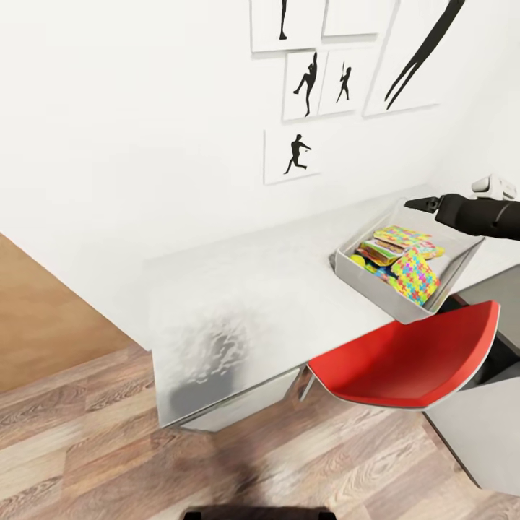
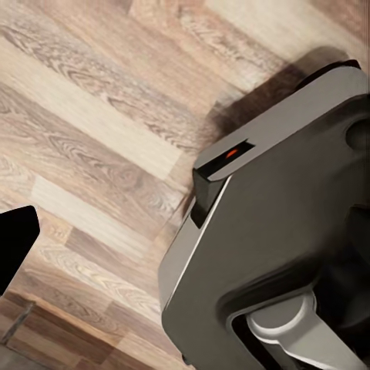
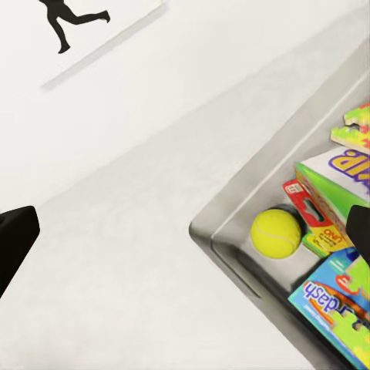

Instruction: Put all the toys in the child's room - the three board games (two on the bed and one on the table), the two jigsaw puzzles on the table, and the tennis ball on the table - inside the toy box on the table in the child's room.

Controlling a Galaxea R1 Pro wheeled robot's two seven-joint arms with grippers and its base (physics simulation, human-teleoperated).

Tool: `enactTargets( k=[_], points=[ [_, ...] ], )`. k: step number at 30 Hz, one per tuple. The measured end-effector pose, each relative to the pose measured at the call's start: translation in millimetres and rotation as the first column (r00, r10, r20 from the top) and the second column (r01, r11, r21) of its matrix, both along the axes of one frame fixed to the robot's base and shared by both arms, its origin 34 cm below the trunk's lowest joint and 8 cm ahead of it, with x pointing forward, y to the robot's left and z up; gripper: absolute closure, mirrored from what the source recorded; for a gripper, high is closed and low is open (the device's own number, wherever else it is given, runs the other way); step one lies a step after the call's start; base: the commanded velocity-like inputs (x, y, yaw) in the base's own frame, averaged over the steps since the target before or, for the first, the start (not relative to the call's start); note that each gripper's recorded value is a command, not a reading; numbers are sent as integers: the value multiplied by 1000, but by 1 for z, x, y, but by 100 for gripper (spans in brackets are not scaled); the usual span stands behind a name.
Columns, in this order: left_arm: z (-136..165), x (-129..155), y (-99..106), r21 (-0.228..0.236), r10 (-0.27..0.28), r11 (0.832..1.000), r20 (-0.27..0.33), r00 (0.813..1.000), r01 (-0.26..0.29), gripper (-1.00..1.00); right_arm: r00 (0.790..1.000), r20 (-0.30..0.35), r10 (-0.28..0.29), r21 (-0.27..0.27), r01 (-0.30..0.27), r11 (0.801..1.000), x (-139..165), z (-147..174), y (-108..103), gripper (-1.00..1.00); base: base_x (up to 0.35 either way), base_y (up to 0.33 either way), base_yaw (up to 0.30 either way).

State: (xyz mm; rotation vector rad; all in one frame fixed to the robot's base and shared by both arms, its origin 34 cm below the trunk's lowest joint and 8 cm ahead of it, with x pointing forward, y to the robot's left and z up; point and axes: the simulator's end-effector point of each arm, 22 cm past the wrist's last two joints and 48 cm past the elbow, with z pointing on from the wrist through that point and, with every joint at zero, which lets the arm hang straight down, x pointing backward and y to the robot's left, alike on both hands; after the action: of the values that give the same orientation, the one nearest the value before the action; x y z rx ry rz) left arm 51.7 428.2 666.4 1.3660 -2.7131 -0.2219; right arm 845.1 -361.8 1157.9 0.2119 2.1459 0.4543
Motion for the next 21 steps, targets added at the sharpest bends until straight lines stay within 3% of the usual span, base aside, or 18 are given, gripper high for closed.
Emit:
enactTargets(
  k=[9, 21],
  points=[
    [-4, 15, 1, 3, 6, 1000, 34, 999, -6, -100, 1000, 2, -15, 8, 15, 1000, -6, 3, -7, -100, 0, 72, 0],
    [-8, 32, 2, 3, 7, 1000, 69, 998, -8, -100, 1000, 18, -18, 11, 18, 1000, -11, 15, -8, -100, 0, 254, 0]
  ],
)
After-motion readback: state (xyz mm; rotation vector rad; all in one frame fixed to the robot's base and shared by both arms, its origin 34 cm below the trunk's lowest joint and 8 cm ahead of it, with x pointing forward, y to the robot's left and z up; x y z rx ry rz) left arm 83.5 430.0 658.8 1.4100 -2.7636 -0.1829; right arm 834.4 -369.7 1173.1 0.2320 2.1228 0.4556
